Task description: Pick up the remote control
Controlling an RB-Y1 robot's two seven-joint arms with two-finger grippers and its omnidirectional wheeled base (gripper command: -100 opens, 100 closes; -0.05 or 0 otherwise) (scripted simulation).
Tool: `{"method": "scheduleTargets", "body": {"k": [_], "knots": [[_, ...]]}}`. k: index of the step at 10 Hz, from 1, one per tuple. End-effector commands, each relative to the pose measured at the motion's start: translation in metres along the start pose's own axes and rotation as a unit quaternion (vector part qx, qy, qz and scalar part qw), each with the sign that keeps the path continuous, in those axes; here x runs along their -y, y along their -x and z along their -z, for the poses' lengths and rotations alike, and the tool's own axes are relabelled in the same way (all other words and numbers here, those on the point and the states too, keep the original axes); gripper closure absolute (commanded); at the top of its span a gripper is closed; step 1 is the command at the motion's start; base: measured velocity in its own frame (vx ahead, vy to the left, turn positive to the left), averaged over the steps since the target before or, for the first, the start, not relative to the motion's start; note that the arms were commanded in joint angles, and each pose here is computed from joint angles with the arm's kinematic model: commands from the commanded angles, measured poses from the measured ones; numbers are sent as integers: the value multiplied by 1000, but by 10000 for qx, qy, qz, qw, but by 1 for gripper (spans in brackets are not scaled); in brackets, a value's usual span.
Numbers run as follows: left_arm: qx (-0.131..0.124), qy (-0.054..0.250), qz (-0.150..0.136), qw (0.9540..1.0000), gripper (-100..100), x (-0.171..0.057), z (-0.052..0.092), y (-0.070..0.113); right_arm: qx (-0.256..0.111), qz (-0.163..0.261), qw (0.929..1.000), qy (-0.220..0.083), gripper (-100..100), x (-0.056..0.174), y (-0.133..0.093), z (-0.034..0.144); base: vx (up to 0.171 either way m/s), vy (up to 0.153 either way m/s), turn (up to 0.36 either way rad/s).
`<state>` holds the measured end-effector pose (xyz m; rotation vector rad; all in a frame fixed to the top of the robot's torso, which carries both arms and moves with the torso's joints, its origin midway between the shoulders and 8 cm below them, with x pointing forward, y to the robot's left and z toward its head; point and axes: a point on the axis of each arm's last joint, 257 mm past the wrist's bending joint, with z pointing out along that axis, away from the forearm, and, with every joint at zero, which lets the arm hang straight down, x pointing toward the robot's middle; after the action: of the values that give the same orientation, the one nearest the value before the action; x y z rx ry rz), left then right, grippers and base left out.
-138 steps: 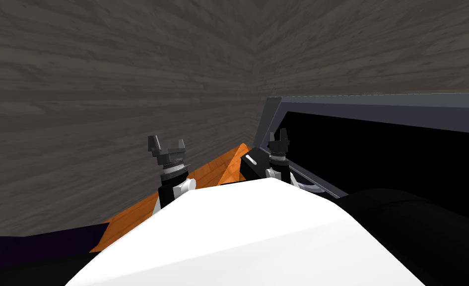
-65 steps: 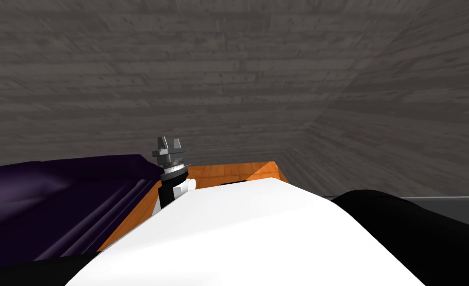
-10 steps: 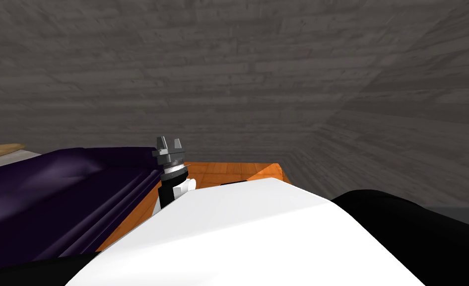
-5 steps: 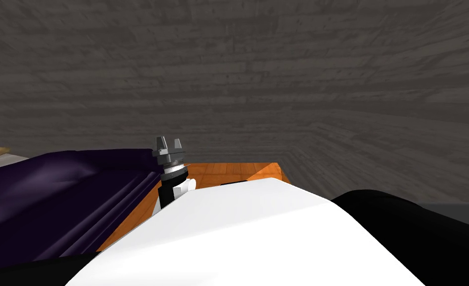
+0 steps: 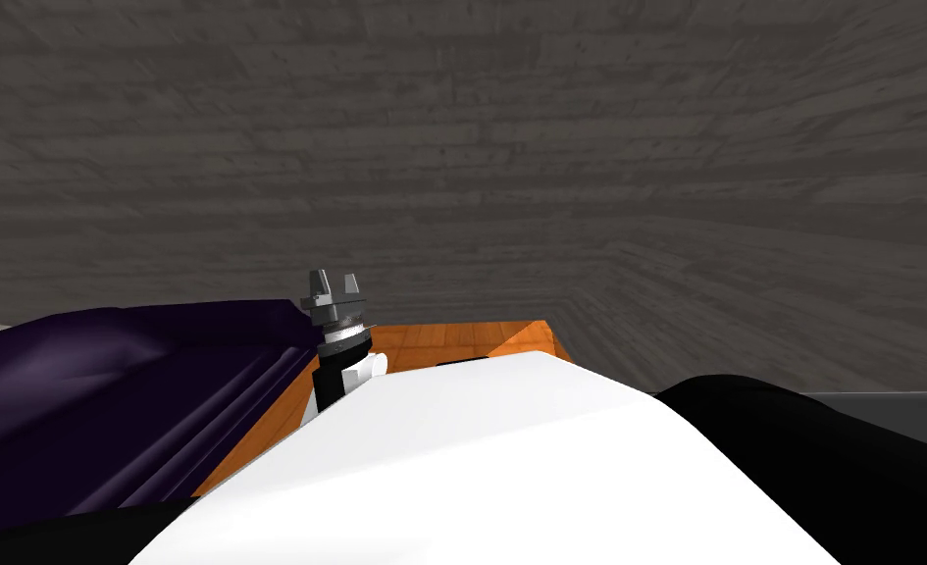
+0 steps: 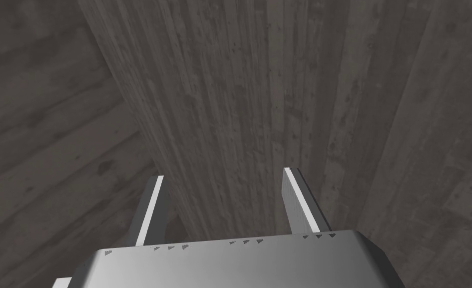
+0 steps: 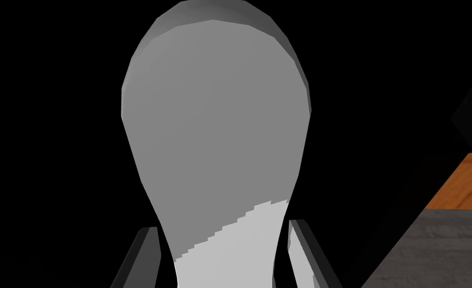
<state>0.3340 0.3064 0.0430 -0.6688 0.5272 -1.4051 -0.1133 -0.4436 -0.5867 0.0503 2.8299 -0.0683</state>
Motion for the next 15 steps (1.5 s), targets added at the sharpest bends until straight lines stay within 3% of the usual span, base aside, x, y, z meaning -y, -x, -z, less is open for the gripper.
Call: {"method": "scheduleTargets", "body": {"k": [1, 3, 4, 7, 8, 12, 13, 15], "knots": [[0, 0, 0, 10000, 0, 0, 0, 0, -66, 153, 9998, 60, 100, -5, -6, 2, 36, -8, -102], [0, -1, 1, 10000, 0, 0, 0, 0, 4, -97, 10000, -21, 100, -1, -2, 2, 11, 1, 18], [0, -1, 1, 10000, 0, 0, 0, 0, -116, 238, 9996, 62, 100, -1, -9, 6, 33, -12, -132], [0, -1, 1, 10000, 0, 0, 0, 0, -64, -11, 10000, 8, 100, -1, -8, 6, 21, -4, -29], [0, -1, 1, 10000, 0, 0, 0, 0, -196, 325, 9992, 91, 100, -1, -16, 11, 36, -7, -157], [0, -1, 1, 10000, 0, 0, 0, 0, -154, 30, 9999, 23, 100, -1, -15, 11, 15, -3, -15], [0, -1, 1, 10000, 0, 0, 0, 0, -294, 319, 9990, 96, 100, -1, -24, 16, 33, -11, -125], [0, 0, 0, 10000, 0, 0, 0, 0, -295, 198, 9993, 78, 100, -3, -26, 17, 30, -2, -67]]}}
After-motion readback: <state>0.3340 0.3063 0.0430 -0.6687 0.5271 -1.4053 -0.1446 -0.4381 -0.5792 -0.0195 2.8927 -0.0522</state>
